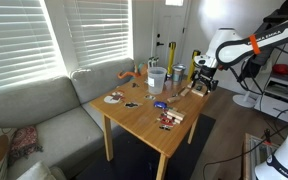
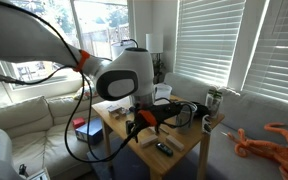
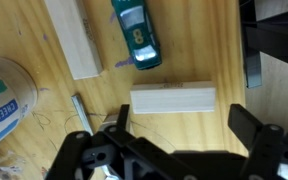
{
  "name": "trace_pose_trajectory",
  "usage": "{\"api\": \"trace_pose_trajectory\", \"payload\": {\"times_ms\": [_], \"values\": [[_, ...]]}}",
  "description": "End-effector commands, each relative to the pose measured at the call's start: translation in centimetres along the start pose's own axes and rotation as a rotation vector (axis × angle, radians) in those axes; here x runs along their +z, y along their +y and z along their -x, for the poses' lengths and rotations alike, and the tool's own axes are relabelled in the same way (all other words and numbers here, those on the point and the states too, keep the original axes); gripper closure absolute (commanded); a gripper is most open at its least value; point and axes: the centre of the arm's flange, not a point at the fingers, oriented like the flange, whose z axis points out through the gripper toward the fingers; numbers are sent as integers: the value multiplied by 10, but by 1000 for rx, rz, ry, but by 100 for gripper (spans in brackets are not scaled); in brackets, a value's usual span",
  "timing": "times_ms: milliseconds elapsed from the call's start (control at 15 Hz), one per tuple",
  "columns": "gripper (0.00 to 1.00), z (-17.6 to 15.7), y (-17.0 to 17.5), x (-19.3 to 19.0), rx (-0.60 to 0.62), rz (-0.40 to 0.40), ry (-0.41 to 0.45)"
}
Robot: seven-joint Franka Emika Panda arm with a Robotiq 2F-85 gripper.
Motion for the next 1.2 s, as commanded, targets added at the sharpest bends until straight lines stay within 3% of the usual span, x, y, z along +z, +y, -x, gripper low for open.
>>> {"api": "trace_pose_trajectory", "payload": {"times_ms": [0,1133], "values": [[0,4,19,2,-23,-19,-10],[0,2,27,12,-26,-123,-53]]}}
